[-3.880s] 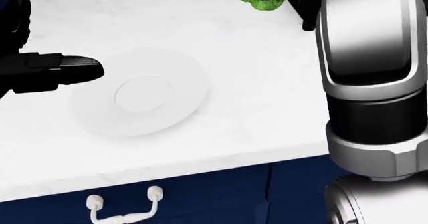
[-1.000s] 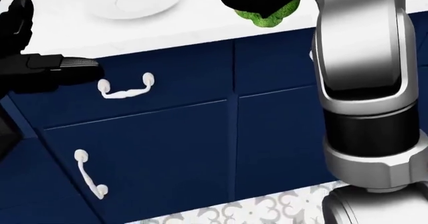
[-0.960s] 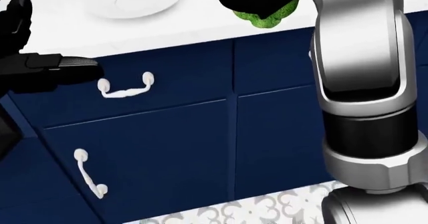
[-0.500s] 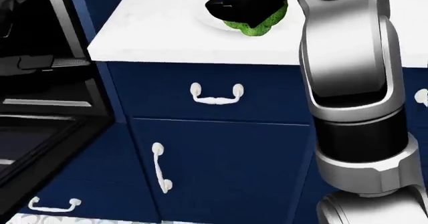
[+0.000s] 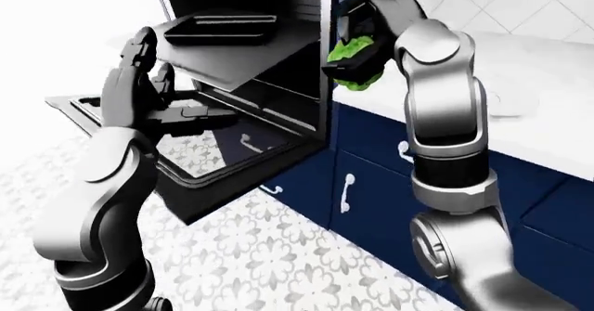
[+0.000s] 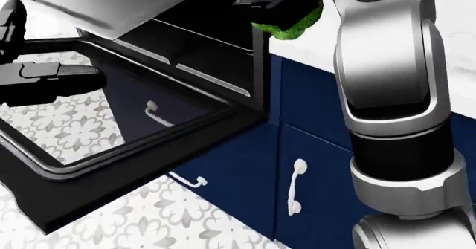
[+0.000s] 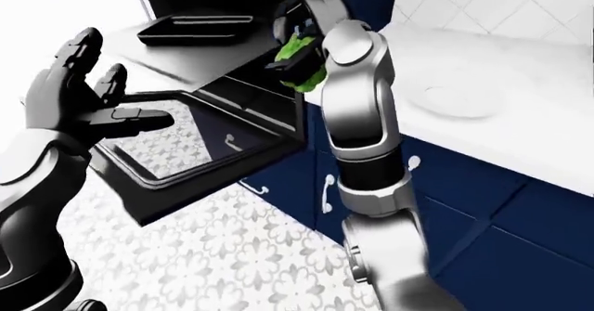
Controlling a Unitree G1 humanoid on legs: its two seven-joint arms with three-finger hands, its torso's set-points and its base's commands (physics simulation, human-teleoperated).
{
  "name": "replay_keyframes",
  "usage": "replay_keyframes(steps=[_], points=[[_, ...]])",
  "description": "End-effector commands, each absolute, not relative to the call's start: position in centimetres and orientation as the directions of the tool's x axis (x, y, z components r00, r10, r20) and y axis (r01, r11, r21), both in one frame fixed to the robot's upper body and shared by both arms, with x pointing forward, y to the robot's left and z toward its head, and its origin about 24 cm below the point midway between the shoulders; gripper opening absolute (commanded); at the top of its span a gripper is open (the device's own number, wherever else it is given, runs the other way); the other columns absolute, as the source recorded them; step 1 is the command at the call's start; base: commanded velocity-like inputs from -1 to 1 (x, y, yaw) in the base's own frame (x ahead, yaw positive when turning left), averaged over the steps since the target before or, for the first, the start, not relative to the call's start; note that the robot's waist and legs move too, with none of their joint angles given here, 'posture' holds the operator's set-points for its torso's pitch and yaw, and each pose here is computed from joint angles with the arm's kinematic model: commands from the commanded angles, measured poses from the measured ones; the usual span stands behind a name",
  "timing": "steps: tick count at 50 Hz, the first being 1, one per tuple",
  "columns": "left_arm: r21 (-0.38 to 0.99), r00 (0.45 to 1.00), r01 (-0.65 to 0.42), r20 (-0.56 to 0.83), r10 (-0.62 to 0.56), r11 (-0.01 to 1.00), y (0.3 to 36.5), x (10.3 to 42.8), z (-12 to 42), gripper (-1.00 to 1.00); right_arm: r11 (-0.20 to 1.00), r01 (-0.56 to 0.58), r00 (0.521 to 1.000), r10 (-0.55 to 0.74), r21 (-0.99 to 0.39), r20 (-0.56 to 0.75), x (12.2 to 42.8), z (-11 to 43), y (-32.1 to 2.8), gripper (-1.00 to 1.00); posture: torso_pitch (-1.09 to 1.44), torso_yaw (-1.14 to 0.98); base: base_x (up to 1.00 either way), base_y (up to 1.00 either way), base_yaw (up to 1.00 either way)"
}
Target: Place the broccoli on the top rack of the oven.
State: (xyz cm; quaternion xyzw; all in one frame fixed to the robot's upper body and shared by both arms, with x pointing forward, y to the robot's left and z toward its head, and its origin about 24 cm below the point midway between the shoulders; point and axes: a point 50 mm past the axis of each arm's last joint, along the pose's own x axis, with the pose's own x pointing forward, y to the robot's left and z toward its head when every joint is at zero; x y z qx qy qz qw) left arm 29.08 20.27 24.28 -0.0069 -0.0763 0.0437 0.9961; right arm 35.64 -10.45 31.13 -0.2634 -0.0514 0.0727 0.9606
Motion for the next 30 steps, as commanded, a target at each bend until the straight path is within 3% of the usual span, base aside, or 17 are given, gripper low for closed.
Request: replay_keyframes(steps=[1,30], points=[[-0.014,0.967,-0.069,0.245,0.070,0.998,19.9,28.7,26.1,1.00,0.854,-0.054,0.975,0.157,-0.518,0.157,34.9,33.4,-10.9,-1.00,0.00,0.00,0.00,0.00,1.00],[-0.012,0.967,-0.069,0.245,0.070,0.998,19.8,28.5,26.1,1.00,0.852,-0.052,0.973,0.160,-0.521,0.165,34.8,33.9,-10.9,-1.00,0.00,0.00,0.00,0.00,1.00]])
